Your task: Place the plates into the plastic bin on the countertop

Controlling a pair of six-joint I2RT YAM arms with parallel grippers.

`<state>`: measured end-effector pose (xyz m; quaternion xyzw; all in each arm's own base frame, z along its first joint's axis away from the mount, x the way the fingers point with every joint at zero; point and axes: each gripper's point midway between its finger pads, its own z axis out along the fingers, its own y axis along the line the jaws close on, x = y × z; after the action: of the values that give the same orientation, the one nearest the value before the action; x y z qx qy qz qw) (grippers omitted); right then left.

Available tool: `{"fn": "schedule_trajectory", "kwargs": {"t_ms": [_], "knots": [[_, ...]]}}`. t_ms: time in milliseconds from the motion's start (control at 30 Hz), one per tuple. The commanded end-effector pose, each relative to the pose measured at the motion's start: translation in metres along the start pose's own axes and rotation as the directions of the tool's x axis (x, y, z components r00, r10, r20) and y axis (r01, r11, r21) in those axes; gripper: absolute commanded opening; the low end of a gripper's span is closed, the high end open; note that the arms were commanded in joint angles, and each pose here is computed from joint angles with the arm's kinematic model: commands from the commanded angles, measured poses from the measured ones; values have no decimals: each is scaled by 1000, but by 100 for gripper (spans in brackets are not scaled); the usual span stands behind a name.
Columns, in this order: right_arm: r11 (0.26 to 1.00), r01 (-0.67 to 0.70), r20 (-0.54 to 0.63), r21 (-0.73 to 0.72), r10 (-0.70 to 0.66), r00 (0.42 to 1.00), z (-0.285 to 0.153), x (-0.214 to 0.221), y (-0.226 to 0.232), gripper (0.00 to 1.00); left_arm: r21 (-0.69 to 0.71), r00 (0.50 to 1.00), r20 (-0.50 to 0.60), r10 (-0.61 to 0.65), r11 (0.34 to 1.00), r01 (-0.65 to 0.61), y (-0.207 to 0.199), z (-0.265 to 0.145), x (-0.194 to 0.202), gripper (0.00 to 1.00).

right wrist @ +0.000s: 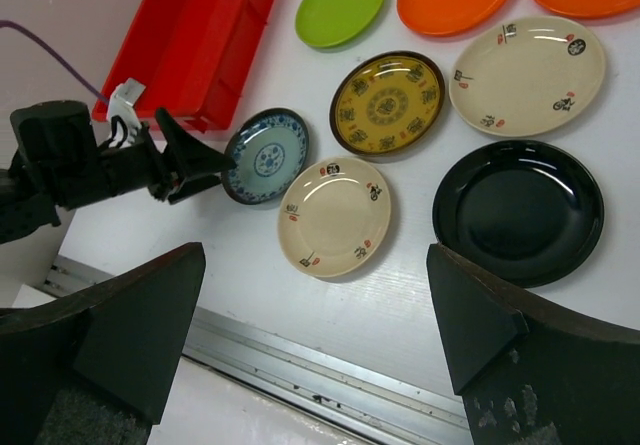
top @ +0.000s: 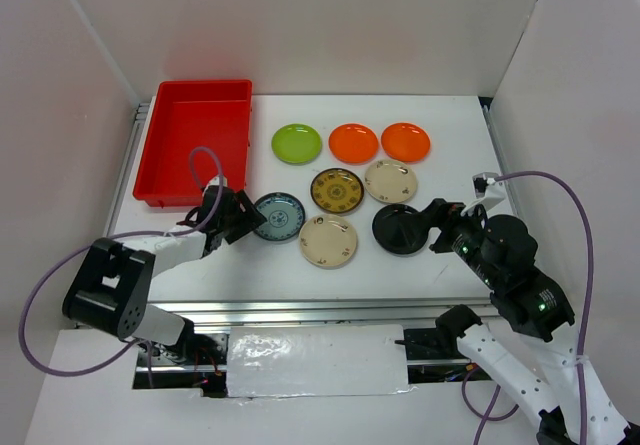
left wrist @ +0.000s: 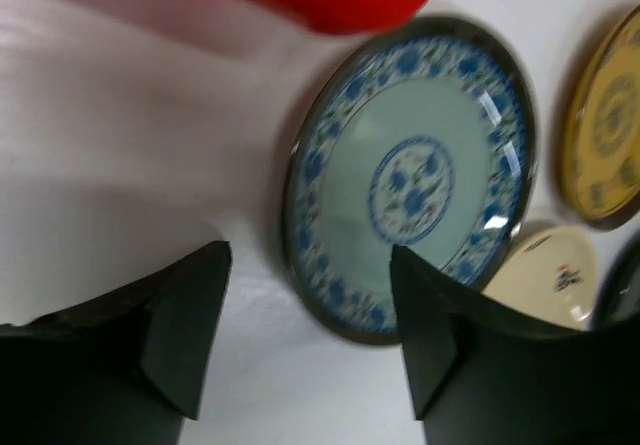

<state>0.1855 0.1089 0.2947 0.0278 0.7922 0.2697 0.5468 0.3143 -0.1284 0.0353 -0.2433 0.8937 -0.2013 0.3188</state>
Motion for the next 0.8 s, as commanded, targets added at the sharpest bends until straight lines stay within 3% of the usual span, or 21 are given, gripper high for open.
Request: {"fn": "schedule_trajectory", "kwargs": {"t_ms": [0,300,333,400,467,700,767], "knots": [[999,18,32,-36,-17,999,-1,-8,8,100,-25,998,-52,-26,999,25,12,20,18,76],[999,15,72,-36,-12,997,-11,-16,8,100,-130,999,-24,-22,991,18,20,13,20,29],[999,13,68,-33,-11,998,-11,-17,8,100,-158,1000,10,-8,987,10,21,9,16,14],[999,13,74,-39,-10,997,-12,-19,9,100,-197,999,40,-5,980,13,20,-7,10,1],[999,12,71,-43,-9,997,-11,-18,10,100,-236,997,79,27,972,-7,19,-22,5,0],[999,1,70,-52,2,998,-7,-17,12,100,-34,937,348,35,999,-25,-63,-116,-69,0],[998,-2,67,-56,5,998,-6,-17,13,100,-26,917,398,24,1000,-15,-69,-137,-89,0]]}}
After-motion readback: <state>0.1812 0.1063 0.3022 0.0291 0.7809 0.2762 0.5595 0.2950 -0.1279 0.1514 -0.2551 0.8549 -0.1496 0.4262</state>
